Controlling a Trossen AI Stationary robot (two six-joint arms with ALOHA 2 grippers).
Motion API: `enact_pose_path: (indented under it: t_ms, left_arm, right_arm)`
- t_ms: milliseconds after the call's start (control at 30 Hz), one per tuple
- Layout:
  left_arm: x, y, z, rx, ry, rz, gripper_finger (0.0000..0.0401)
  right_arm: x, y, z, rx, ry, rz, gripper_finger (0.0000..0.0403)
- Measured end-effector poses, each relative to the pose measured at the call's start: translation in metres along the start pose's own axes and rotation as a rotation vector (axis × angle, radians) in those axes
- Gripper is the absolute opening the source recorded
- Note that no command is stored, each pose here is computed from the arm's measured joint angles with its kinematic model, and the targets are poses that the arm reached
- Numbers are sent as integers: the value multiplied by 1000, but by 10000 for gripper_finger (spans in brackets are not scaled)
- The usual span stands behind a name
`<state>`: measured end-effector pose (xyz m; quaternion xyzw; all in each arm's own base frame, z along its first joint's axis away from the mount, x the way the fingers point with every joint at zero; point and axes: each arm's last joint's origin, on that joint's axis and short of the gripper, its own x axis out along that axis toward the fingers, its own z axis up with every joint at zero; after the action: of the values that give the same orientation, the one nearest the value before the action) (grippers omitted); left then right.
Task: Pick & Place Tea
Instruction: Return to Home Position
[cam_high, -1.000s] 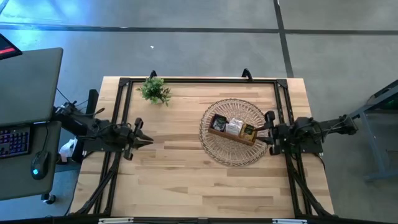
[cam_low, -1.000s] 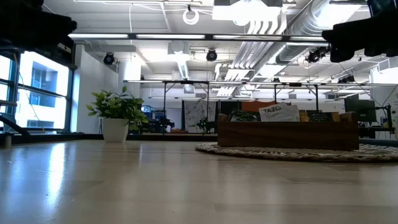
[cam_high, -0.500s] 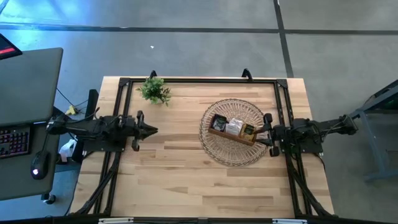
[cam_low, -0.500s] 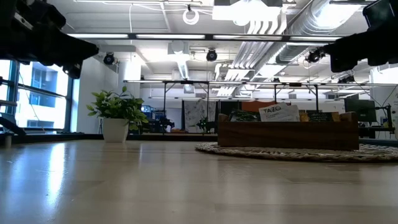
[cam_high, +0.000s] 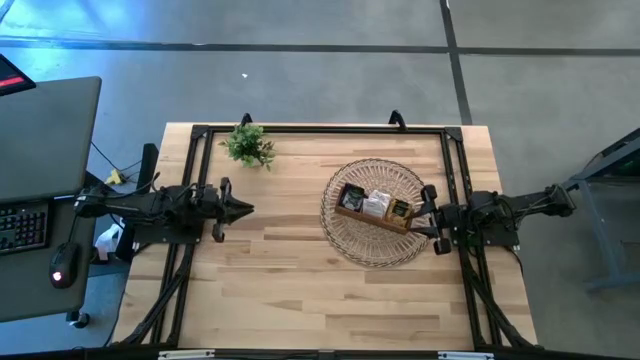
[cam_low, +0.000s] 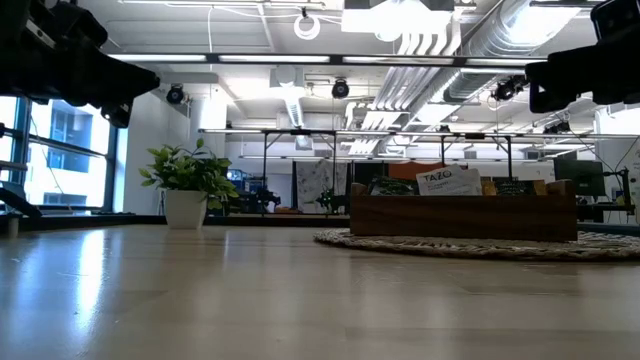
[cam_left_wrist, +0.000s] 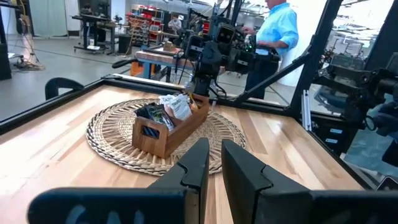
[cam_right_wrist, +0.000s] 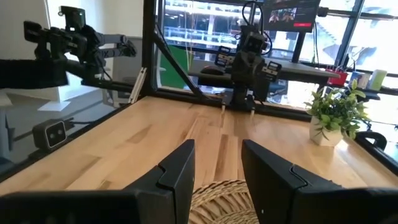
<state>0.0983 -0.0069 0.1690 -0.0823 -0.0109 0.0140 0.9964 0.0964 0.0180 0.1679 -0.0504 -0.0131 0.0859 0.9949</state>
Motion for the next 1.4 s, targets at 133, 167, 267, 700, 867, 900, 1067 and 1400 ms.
enact_pose_path:
  t_ms: [133,167,267,700,867,900,1067,1400]
  left_arm:
    - [0,0,0,0,0,0,44]
    - [0,0,0,0,0,0,44]
    - [0,0,0,0,0,0,44]
    - [0,0,0,0,0,0,44]
    - [0,0,0,0,0,0,44]
    - [0,0,0,0,0,0,44]
    - [0,0,0,0,0,0,44]
    - [0,0,0,0,0,0,44]
  right_arm:
    - [0,0,0,45,0,0,129]
    - [0,0,0,53,1,0,129]
    - [0,0,0,59,1,0,129]
    - [0,0,0,61,0,0,129]
    - [0,0,0,60,0,0,129]
    - [0,0,0,60,0,0,129]
    - [0,0,0,60,0,1,129]
    - [0,0,0,60,0,1,129]
